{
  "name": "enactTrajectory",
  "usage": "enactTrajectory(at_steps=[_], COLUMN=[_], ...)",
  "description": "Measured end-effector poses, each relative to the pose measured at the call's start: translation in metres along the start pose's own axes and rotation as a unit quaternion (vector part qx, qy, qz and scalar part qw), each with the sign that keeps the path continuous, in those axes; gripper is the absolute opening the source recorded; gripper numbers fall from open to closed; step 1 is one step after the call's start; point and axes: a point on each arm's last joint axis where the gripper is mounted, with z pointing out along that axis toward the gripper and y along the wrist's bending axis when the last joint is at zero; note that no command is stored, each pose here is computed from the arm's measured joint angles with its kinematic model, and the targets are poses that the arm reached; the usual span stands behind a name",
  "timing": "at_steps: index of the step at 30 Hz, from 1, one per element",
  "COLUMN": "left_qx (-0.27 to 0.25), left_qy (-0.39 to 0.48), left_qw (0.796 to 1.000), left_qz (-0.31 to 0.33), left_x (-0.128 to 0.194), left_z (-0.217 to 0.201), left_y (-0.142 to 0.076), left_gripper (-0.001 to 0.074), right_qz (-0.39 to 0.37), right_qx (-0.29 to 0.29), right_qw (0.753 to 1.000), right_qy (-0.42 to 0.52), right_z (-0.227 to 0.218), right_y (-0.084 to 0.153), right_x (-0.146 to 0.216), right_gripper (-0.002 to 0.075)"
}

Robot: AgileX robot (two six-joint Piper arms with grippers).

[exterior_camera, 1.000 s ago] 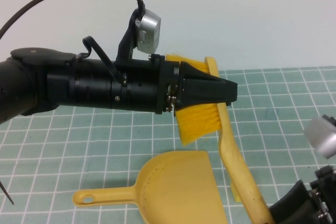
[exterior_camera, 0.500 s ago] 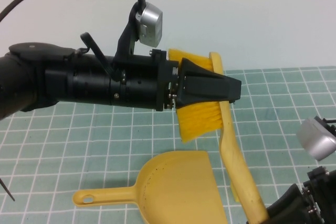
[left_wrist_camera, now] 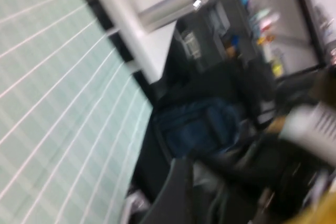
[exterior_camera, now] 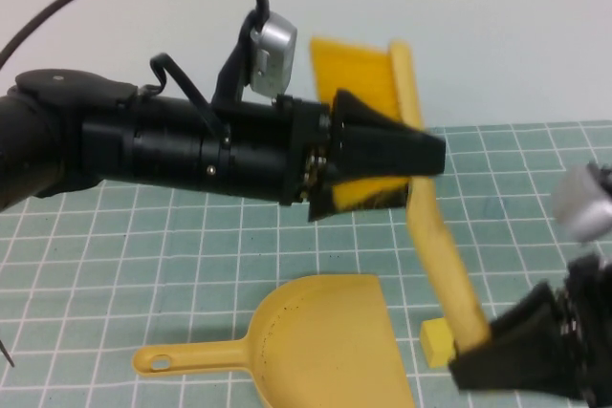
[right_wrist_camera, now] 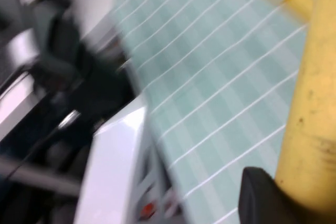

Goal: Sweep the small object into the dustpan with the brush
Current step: Pick up the dustpan from the table

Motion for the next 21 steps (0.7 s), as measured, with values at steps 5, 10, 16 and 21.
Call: enactTrajectory(at_steps=[5, 10, 16, 21], left_qx=[-0.064, -0.178, -0.383, -0.465], left_qy=[0.061, 0.161, 0.298, 0.355], left_qw=[0.996, 0.97, 0.872, 0.805], left_qz=[0.026, 0.047, 0.06, 0.097], left_x=[0.011, 0.027, 0.043, 0.044], left_z=[-0.001, -0.01, -0.042, -0.062], left_y=[0.012, 0.033, 0.064, 0.074], left_gripper=[0.0691, 0.0692, 0.0692, 0.0692], right_qz=[0.031, 0.111, 0.195, 0.207], right_qx=[0.109, 0.255, 0.282, 0.234], right_qw=[0.993, 0.96, 0.93, 0.94], right_qy=[-0.032, 0.026, 0.131, 0.137], right_z=[-0.018, -0.035, -0.036, -0.027], right_y=[-0.015, -0.037, -0.044, -0.043], right_x=[-0.017, -0.008, 0.013, 0.017], right_gripper=[0.0174, 0.0174, 0.0174, 0.0173])
